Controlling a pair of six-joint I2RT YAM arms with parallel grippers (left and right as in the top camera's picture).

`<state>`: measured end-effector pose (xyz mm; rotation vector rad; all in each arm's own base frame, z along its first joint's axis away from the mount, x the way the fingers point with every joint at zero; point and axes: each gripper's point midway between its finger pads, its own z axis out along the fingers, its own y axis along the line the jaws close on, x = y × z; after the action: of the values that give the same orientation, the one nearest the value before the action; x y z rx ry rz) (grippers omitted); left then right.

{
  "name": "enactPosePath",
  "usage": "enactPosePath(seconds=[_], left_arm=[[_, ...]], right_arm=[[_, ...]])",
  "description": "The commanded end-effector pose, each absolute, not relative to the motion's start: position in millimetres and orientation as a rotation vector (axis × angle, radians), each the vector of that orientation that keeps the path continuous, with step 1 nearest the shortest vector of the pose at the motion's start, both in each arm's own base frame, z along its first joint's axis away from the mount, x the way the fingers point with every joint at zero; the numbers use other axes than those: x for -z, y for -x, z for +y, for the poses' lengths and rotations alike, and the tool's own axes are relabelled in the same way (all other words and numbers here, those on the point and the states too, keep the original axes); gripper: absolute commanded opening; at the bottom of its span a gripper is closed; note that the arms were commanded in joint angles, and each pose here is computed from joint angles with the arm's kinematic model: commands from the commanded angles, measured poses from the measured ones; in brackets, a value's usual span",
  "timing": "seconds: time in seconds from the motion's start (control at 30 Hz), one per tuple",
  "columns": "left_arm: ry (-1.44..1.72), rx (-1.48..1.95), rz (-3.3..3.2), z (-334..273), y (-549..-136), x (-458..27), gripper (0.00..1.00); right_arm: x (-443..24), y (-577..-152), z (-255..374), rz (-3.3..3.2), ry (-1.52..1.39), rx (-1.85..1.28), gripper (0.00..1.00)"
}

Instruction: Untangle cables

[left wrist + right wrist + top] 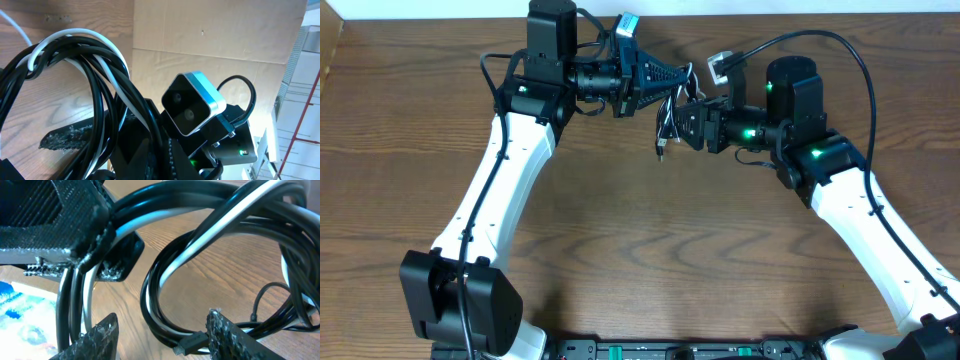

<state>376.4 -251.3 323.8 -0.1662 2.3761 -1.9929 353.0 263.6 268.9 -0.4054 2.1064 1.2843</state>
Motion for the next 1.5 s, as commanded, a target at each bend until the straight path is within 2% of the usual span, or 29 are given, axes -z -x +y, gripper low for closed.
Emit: enactPosePath(seconds=[0.0, 0.13, 0.3, 0.43, 0.63, 0.97, 1.07, 1.47], left_arm=[[0.154, 2.011, 2.372, -253, -375, -329, 0.07], [0.199, 2.032, 2.391, -256, -373, -329, 0.07], [0.21, 2.063, 2.356, -257, -378, -340, 0.07], [0.185, 2.057, 2.33, -255, -381, -344, 0.07], [-0.078, 1.885, 2.218, -236, -390, -336, 0.07], [-0.192, 1.644, 2.356, -215, -376, -275, 0.07], [-0.178, 1.578, 2.434, -211, -369, -256, 0.07], [-0.267, 1.486, 2.525, -239, -351, -235, 0.07]], right_arm=[[-280, -355, 266, 2.089, 0.361, -1.281, 0.52], [-278, -376, 262, 2.079, 0.23, -1.14, 0.4], [-277, -382, 264, 2.079, 0.152, -1.072, 0.29], [-273, -384, 258, 2.096, 0.134, -1.061, 0.02], [-269, -380, 230, 2.145, 0.155, -1.152, 0.01], [-282, -368, 181, 2.133, 0.179, -1.374, 0.01], [-282, -367, 179, 2.132, 0.178, -1.388, 0.01], [-281, -360, 192, 2.146, 0.212, -1.412, 0.01]])
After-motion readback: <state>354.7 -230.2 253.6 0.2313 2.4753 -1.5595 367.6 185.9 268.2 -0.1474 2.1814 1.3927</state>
